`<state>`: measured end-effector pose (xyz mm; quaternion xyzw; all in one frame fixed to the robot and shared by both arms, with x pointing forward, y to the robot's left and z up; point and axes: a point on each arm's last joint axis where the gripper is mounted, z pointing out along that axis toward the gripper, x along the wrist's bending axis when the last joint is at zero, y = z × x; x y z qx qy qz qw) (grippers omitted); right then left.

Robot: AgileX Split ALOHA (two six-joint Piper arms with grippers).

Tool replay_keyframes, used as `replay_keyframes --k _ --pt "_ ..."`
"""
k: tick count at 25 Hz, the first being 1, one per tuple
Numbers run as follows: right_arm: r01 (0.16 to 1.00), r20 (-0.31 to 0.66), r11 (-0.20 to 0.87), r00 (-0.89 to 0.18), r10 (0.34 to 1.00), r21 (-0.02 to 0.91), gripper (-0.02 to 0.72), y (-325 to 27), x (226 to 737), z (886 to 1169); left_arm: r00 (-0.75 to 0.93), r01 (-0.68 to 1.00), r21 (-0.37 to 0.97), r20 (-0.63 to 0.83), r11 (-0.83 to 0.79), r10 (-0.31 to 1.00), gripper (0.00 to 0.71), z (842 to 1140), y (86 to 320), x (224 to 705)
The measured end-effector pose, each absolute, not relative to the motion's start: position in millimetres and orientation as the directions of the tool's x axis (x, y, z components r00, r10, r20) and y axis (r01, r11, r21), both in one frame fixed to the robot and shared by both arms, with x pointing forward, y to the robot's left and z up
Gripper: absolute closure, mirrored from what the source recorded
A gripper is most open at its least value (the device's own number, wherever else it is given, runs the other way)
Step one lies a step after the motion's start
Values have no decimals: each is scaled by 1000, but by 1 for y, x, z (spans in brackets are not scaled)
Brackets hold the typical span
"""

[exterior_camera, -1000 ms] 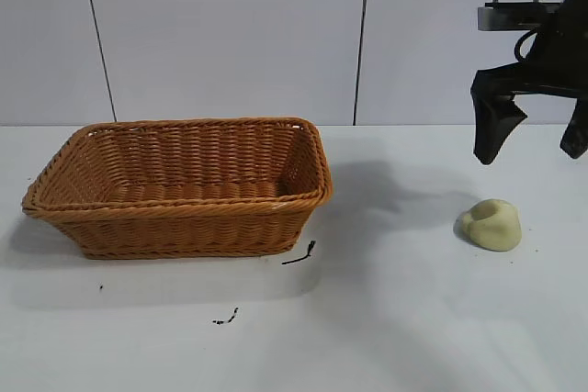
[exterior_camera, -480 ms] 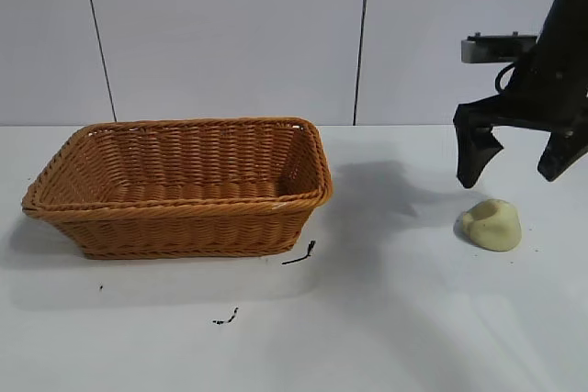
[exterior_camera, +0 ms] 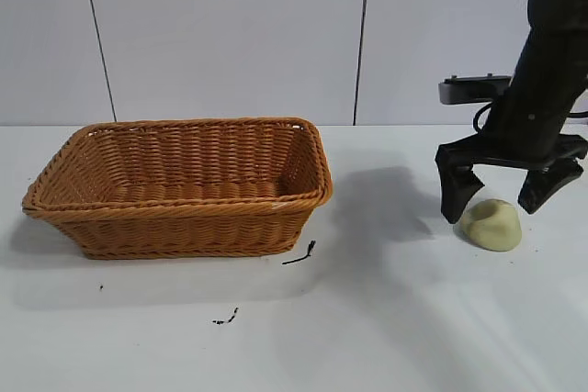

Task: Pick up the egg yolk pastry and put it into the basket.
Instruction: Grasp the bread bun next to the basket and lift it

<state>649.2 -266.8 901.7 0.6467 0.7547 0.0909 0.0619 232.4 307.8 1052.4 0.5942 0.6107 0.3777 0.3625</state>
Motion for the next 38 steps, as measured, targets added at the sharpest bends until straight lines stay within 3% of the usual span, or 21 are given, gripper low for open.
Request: replay_keyframes --k 16,19,25,27,38 --pt "969 23 148 -156 988 199 15 -267 650 888 -31 452 892 6 9 999 14 1052 308 232" --pt "969 23 148 -156 988 196 92 -267 650 888 -31 452 892 6 9 999 14 1052 308 232" --pt "973 26 149 -156 987 176 403 -267 648 888 -31 452 892 6 9 999 14 1052 308 232" --pt "973 26 149 -156 987 176 477 -267 648 888 -31 452 892 6 9 999 14 1052 308 232" --pt "974 27 149 -156 987 171 540 -267 648 888 -31 452 892 6 9 999 14 1052 308 232"
